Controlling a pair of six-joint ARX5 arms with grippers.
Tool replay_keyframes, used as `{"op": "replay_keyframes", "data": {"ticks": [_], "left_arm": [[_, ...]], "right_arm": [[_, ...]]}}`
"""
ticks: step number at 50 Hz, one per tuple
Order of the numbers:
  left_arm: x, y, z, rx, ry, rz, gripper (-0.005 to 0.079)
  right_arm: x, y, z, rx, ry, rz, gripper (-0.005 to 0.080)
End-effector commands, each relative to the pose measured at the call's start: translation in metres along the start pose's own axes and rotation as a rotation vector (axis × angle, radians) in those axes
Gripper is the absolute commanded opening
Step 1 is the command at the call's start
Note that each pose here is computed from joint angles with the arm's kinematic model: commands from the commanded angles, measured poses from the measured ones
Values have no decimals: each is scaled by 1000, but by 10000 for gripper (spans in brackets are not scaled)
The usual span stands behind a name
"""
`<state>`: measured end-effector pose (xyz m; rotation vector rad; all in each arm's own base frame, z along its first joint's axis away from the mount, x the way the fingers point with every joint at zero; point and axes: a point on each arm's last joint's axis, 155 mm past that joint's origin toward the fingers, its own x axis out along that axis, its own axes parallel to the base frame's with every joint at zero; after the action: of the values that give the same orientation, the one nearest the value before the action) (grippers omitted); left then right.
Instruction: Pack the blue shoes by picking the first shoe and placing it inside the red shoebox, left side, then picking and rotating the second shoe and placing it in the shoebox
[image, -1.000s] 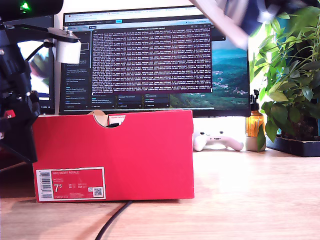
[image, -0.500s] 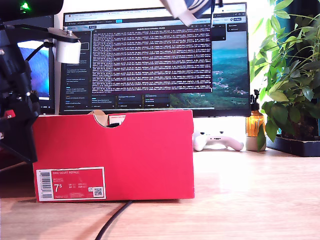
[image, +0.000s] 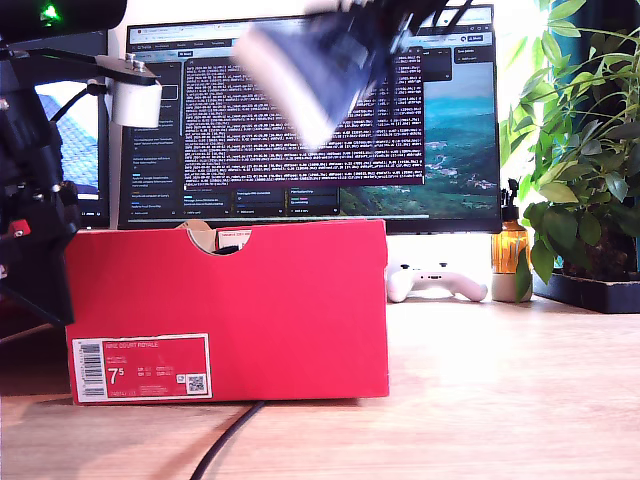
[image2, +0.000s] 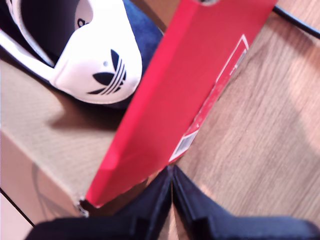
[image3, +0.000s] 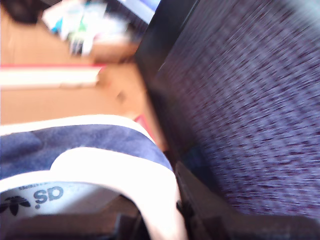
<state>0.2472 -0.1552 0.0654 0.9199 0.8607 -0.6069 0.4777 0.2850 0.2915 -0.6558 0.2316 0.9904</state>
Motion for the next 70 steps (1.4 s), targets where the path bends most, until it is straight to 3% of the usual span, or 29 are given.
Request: {"op": "replay_keyframes", "data": {"ticks": [1,34,54,70], "left_arm": [[2,-1,2,-2,3,-5,-19],[2,-2,0,1,9,-8,-19],[2,-2,0,0,8,-8,-19],[2,-2,0,0,8,-8,-19]], "right_arm": [[-4,-2,18,-30,-42,-14,-13],[67,19,-61,16,99,83,-13],[82,13,-94,-32,197,42,-13],[80,26,-113,-151,306,75,-13]]}}
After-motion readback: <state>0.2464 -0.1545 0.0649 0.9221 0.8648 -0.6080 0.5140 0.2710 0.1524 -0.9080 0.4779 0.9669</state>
